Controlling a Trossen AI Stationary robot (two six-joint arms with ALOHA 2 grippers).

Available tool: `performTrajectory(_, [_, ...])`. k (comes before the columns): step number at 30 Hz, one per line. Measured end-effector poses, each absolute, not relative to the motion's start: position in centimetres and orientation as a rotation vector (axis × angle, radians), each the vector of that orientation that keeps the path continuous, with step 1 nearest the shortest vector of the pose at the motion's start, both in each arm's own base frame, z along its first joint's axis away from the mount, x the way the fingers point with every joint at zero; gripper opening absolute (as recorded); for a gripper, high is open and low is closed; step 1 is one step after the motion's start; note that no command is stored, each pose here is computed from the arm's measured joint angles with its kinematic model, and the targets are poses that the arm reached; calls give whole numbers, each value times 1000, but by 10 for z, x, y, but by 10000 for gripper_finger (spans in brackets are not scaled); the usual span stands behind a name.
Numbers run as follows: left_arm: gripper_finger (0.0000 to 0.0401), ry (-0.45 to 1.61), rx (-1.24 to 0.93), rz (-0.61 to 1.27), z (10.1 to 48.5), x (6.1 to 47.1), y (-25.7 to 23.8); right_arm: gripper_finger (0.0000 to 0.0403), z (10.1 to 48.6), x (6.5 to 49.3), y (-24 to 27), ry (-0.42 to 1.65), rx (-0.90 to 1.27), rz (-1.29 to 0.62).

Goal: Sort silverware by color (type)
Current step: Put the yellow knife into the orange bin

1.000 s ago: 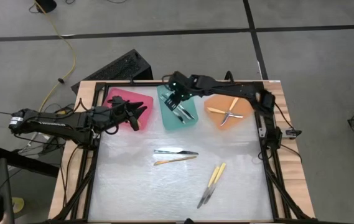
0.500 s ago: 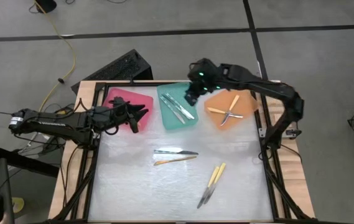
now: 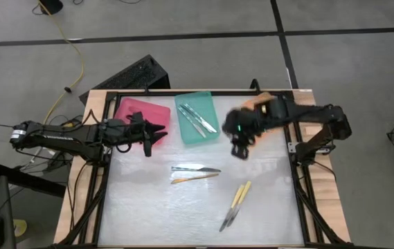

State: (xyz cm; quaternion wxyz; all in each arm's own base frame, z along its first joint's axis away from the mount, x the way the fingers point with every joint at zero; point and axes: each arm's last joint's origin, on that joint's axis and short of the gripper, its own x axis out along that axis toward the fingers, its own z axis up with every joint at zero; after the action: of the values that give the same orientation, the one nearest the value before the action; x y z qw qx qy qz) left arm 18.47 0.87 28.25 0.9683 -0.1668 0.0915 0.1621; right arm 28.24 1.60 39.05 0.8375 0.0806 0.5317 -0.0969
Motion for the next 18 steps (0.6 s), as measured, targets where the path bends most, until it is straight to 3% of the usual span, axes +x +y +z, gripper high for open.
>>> performTrajectory(8, [126,210,-350,316,280,184,8,156,353,267,82,1278,37,-60])
performTrajectory(18, [126,206,-393,313,280,184,8,156,292,237,107,1383,-29,105])
